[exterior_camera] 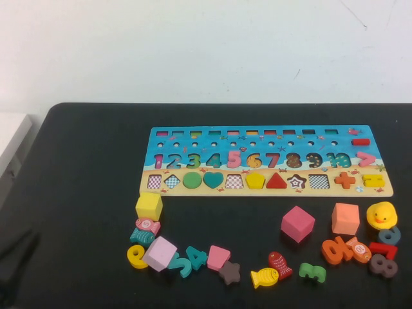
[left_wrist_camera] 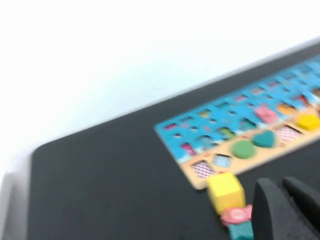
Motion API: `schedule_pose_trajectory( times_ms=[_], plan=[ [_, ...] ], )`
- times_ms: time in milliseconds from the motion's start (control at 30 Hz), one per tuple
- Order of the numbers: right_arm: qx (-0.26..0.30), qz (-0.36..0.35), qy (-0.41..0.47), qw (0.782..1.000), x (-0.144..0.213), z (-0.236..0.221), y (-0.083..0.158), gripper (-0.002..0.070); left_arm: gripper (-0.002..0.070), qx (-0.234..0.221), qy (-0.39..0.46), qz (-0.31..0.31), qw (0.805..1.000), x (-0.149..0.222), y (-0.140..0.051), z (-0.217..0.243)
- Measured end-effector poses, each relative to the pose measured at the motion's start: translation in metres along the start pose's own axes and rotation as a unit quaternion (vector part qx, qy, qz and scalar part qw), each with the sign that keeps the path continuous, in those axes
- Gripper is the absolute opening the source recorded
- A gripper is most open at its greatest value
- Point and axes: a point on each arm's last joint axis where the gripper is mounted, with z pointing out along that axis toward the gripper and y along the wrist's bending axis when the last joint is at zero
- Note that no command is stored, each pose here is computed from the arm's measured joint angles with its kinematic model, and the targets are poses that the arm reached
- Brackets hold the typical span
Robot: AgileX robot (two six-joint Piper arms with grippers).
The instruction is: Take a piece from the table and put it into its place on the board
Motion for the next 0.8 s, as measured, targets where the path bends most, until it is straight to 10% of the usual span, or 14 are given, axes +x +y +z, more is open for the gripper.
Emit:
schedule_pose_trajectory(
  times_ms=[433, 800],
  plan=[
    [0.000, 0.000, 0.000, 1.000, 0.000, 0.000, 0.000, 0.0018, -0.0001, -0.162, -0.070, -0.080, 0.981, 0.077, 0.010, -0.039],
    [0.000, 0.000, 0.000, 1.000, 0.000, 0.000, 0.000, 0.0018, -0.0002, -0.165, 0.050, -0.078, 0.982, 0.101, 0.007, -0.043]
  ],
)
